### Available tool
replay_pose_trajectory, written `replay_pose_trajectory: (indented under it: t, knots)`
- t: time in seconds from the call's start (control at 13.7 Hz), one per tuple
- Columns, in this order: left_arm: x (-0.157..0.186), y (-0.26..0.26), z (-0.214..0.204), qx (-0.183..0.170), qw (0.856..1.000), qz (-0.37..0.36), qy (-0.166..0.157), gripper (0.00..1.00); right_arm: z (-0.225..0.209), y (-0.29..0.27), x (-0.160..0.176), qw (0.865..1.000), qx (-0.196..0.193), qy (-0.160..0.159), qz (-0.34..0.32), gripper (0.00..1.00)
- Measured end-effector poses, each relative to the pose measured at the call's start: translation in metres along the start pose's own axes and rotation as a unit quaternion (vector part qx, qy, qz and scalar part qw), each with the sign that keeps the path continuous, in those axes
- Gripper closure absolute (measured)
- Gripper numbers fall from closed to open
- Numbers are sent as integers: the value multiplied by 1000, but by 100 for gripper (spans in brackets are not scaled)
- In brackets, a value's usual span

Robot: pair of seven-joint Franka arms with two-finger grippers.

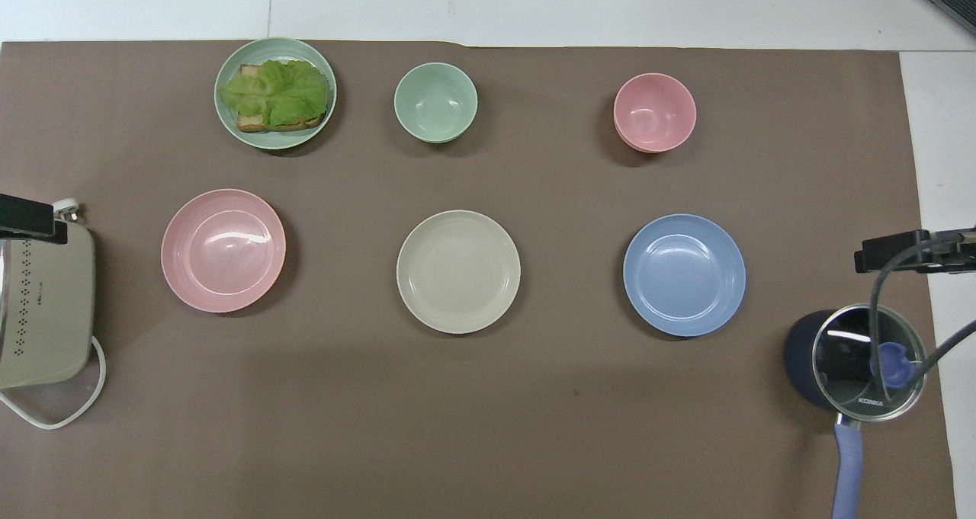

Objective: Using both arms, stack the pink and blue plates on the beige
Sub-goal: 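Move the left gripper toward the edge of the pink plate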

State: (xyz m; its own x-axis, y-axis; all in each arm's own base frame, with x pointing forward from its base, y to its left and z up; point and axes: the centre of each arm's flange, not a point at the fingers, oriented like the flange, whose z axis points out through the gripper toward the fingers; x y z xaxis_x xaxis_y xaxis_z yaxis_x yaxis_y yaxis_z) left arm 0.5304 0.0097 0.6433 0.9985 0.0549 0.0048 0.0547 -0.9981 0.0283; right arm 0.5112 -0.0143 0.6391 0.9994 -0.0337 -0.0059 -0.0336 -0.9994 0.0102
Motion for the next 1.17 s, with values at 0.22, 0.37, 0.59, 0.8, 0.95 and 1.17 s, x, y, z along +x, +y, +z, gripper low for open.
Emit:
replay_pose_trajectory:
  t: [0.22, 0.37, 0.59, 0.8, 0.95, 1.17]
  knots:
    - [0, 0, 1, 0, 1000, 0, -2, 0, 1, 0, 0, 1000, -1, -1, 0, 0]
    - [0, -3, 9, 0, 1000, -2, -10, 0, 1, 0, 0, 1000, -1, -1, 0, 0]
    - [10, -11, 66, 0, 1000, -11, -13, 0, 2, 1, 0, 1000, -1, -2, 1, 0]
    - [17, -23, 131, 1, 1000, -21, -10, 0, 2, 1, 0, 1000, -1, -2, 1, 0]
    - [19, -30, 170, 3, 1000, -25, -13, 0, 2, 1, 0, 1000, -1, -2, 1, 0]
    - [25, -37, 230, 6, 999, -27, -38, 0, 3, 6, 0, 1000, -1, -3, 5, 0]
